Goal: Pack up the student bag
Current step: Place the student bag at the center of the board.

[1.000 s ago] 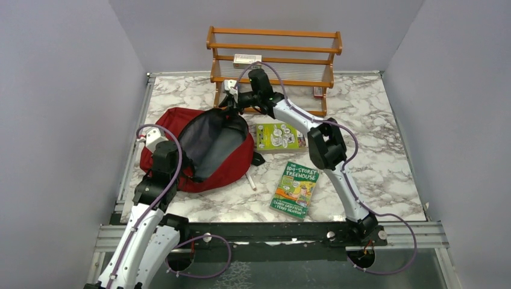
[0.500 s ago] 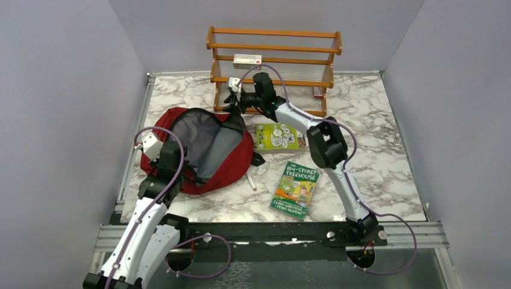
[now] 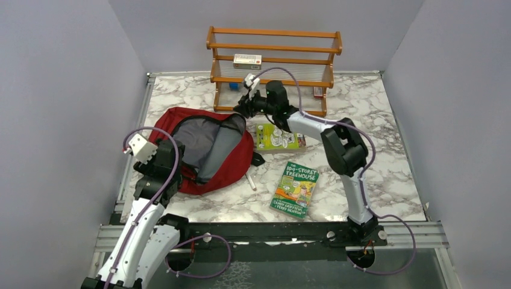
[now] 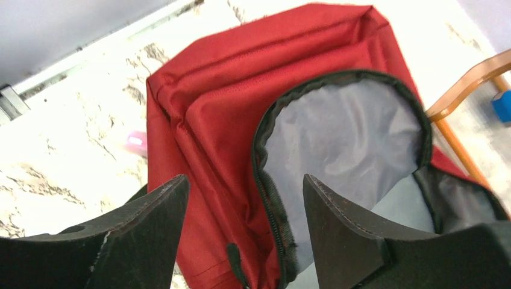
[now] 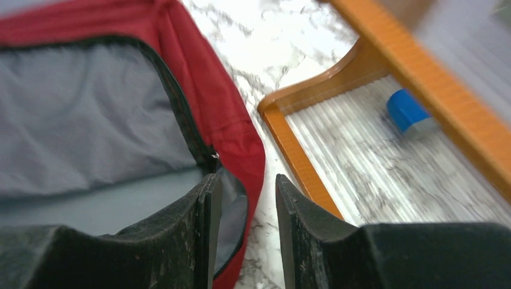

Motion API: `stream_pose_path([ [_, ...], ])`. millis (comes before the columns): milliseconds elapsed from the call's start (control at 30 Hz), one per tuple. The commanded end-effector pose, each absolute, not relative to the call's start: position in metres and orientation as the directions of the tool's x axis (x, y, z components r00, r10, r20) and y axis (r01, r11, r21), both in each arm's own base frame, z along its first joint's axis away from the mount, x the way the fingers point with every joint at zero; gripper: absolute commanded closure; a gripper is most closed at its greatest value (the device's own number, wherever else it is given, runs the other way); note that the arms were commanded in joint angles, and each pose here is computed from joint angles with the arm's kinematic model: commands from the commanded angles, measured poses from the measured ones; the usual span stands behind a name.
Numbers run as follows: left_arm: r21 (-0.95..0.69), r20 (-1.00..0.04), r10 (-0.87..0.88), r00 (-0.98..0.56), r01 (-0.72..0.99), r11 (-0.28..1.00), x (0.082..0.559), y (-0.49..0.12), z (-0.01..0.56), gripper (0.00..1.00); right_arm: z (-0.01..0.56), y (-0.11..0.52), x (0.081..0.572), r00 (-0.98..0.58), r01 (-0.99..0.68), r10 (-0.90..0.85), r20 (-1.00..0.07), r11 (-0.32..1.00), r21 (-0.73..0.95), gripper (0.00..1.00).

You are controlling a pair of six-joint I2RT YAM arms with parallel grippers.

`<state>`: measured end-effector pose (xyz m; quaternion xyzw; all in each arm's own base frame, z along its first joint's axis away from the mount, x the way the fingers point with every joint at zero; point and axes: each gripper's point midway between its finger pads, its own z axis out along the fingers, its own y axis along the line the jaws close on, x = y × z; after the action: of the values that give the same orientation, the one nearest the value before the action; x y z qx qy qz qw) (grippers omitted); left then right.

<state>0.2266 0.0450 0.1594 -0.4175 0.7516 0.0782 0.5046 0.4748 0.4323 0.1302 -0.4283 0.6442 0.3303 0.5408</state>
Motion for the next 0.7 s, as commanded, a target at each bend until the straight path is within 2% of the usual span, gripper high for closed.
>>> stream_pose_path([
  [0, -0.295, -0.884, -0.465, -0.049, -0.713, 0.636, 0.231, 0.063, 0.212, 0.29, 0.226, 0.413, 0.468, -0.113, -0.828, 0.034, -0.993, 0.549, 0.113, 0.57],
  [100, -0.237, -0.919, -0.383, -0.095, -0.642, 0.729, 0.249, 0.056, 0.231, 0.29, 0.228, 0.400, 0.457, -0.266, -0.764, 0.058, -0.962, 0.596, 0.247, 0.56],
  [200, -0.179, -0.942, -0.290, -0.169, -0.479, 0.859, 0.275, 0.031, 0.241, 0.31, 0.217, 0.397, 0.441, -0.417, -0.718, 0.037, -0.908, 0.598, 0.355, 0.52],
  [300, -0.169, -0.944, -0.253, -0.213, -0.345, 0.923, 0.295, 0.007, 0.239, 0.32, 0.211, 0.398, 0.424, -0.528, -0.686, 0.011, -0.849, 0.583, 0.434, 0.51],
  [467, -0.163, -0.922, -0.201, -0.331, -0.139, 0.977, 0.318, -0.035, 0.219, 0.32, 0.206, 0.414, 0.383, -0.599, -0.679, -0.018, -0.801, 0.541, 0.496, 0.52],
  [667, -0.083, -0.869, -0.080, -0.488, -0.015, 0.996, 0.337, -0.056, 0.185, 0.27, 0.177, 0.428, 0.341, -0.659, -0.671, -0.069, -0.749, 0.503, 0.545, 0.52],
])
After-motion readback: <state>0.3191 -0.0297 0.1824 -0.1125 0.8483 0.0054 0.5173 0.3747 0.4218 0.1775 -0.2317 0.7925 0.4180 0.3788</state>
